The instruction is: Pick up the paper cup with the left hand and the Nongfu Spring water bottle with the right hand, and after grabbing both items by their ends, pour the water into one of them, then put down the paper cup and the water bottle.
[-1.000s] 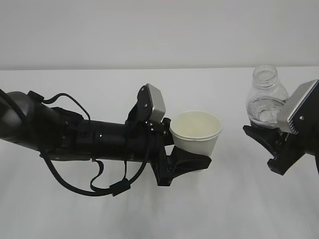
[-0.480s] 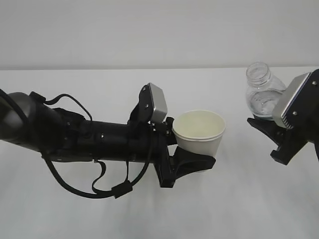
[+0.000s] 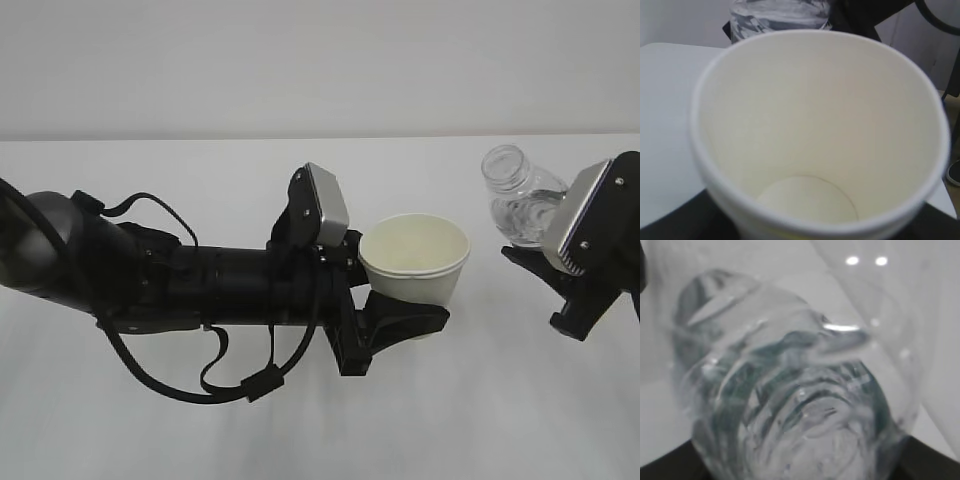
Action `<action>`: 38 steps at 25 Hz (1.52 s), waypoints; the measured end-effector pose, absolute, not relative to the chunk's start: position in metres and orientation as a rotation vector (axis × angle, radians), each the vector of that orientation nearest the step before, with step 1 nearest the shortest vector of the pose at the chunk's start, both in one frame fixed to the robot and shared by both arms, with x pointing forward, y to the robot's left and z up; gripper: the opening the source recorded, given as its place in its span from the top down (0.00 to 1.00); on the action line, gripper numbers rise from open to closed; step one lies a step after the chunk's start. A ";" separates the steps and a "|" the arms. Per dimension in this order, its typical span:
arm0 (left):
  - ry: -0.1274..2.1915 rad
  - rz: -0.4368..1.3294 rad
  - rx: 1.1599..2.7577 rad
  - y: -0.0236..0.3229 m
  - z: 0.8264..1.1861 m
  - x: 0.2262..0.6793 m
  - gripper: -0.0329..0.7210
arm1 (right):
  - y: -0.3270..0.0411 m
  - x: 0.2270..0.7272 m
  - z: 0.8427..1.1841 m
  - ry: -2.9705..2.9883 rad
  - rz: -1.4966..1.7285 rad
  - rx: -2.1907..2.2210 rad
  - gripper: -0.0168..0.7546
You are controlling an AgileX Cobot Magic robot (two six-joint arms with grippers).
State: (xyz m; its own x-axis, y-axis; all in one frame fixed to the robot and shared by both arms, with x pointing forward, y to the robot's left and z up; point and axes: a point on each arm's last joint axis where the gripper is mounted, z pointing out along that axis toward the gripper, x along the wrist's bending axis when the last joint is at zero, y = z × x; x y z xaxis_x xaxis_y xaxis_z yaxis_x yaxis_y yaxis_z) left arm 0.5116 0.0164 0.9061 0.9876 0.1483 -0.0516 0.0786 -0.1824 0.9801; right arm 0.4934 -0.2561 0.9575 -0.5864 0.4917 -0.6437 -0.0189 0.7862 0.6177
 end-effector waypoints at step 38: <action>0.094 0.030 1.787 0.007 0.904 0.499 0.35 | -0.255 0.499 0.966 2.014 0.556 -0.015 0.41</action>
State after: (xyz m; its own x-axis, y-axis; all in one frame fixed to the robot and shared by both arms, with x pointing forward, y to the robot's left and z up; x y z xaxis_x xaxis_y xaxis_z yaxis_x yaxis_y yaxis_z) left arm 0.4990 0.0075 0.9038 0.9963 0.0801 -0.0306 0.0472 -0.2140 0.9757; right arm 0.4985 -0.2545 0.9659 -0.4954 0.2210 -0.8401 -0.2411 0.8941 0.3774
